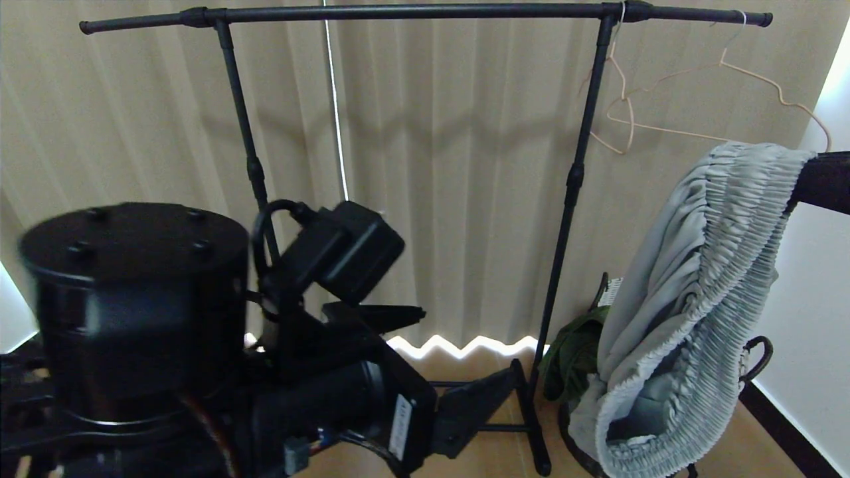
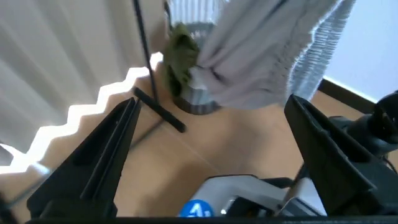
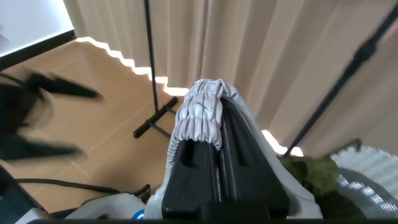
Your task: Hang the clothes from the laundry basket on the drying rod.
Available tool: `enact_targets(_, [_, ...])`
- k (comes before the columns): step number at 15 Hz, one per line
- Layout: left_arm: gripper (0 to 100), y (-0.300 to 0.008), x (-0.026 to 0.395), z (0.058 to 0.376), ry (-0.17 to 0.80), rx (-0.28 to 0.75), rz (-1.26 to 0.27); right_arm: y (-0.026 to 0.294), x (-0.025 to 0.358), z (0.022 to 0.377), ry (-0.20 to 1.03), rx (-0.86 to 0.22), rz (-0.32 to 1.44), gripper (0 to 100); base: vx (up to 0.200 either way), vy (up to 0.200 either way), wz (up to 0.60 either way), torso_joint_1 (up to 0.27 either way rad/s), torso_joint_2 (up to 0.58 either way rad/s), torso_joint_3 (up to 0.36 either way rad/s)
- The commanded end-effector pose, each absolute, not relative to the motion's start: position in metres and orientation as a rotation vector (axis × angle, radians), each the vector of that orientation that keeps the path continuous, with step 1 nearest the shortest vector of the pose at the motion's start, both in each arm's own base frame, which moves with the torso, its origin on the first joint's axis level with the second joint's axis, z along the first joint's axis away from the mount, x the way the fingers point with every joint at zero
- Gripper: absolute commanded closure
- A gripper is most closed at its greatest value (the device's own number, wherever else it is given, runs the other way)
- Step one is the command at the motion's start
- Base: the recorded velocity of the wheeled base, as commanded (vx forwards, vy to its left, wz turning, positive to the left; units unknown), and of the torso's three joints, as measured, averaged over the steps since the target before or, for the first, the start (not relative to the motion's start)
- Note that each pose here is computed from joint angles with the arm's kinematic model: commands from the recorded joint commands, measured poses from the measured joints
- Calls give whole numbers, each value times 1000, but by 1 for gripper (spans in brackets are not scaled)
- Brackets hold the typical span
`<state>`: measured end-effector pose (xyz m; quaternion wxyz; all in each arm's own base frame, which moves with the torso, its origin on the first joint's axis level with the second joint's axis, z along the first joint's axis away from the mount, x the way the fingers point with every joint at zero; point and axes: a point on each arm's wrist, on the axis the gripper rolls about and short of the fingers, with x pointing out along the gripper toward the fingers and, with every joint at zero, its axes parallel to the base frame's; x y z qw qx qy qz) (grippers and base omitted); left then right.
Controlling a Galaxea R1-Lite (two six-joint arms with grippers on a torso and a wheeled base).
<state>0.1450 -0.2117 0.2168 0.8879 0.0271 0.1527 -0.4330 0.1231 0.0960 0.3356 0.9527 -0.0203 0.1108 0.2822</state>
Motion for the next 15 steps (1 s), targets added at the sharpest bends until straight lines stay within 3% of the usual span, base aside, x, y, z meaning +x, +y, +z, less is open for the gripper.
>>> enact_targets(1, [0, -261, 147, 183, 401, 77, -931, 100, 123, 335, 229, -46, 596, 100, 0, 0, 0, 0, 0, 0])
enact_targets(6, [0, -299, 160, 166, 451, 9, -914, 101, 116, 337, 217, -42, 627, 100, 0, 0, 0, 0, 0, 0])
enact_targets(9, [0, -316, 173, 149, 466, 10, -792, 97, 108, 341, 192, -34, 647, 100, 0, 0, 0, 0, 0, 0])
enact_targets(15, [0, -316, 172, 144, 479, 14, -770, 98, 109, 340, 196, -37, 647, 100, 0, 0, 0, 0, 0, 0])
